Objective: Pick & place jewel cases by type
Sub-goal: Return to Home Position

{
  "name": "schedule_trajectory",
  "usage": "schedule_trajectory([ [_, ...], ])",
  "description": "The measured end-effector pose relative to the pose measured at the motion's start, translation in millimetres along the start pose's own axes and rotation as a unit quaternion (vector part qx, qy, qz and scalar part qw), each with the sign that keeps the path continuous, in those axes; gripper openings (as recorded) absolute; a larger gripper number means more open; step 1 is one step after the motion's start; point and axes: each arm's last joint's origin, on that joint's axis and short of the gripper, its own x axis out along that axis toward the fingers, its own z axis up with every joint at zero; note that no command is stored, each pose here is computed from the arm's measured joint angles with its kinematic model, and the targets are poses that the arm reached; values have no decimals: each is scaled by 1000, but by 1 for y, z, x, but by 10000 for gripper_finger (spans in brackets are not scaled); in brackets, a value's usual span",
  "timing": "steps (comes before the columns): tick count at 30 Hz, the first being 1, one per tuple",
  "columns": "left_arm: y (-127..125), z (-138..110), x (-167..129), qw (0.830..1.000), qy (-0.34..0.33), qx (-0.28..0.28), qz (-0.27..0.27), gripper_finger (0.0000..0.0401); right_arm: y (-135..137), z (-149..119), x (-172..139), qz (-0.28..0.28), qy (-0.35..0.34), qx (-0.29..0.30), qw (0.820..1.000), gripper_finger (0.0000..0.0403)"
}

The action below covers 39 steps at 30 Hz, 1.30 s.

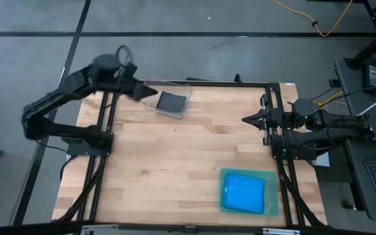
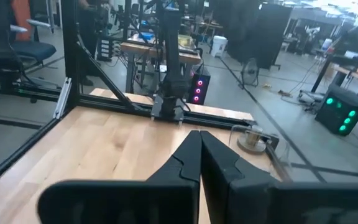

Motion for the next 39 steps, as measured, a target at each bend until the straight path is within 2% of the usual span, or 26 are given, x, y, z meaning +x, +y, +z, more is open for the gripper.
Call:
schedule_trajectory([
  [3,-34,-19,-18,997,-45,37,-52,90,0,0,0,0,-1,-12,1000,7],
  [8,-72,-52,-21,990,-81,92,-74,10,0,0,0,0,0,-12,1000,7],
  [11,-84,-72,-12,986,-70,137,-64,5,0,0,0,-6,0,-17,1000,7],
  [15,-81,-102,7,978,-38,193,-71,2,-2,0,0,-38,6,-16,999,7],
  [18,-63,-121,19,973,-44,207,-90,2,-3,0,0,-57,10,-12,998,7],
  [23,-18,-144,28,955,-84,212,-191,2,-3,-2,0,-57,19,-22,998,7],
  [28,39,-161,22,931,-125,193,-282,1,-4,-6,0,-78,42,-25,996,7],
  [34,85,-172,-3,908,-190,198,-317,1,-5,-6,-1,-100,46,-11,994,7],
  [39,110,-186,-22,901,-232,197,-310,3,-6,-7,-1,-111,46,14,993,7],
])
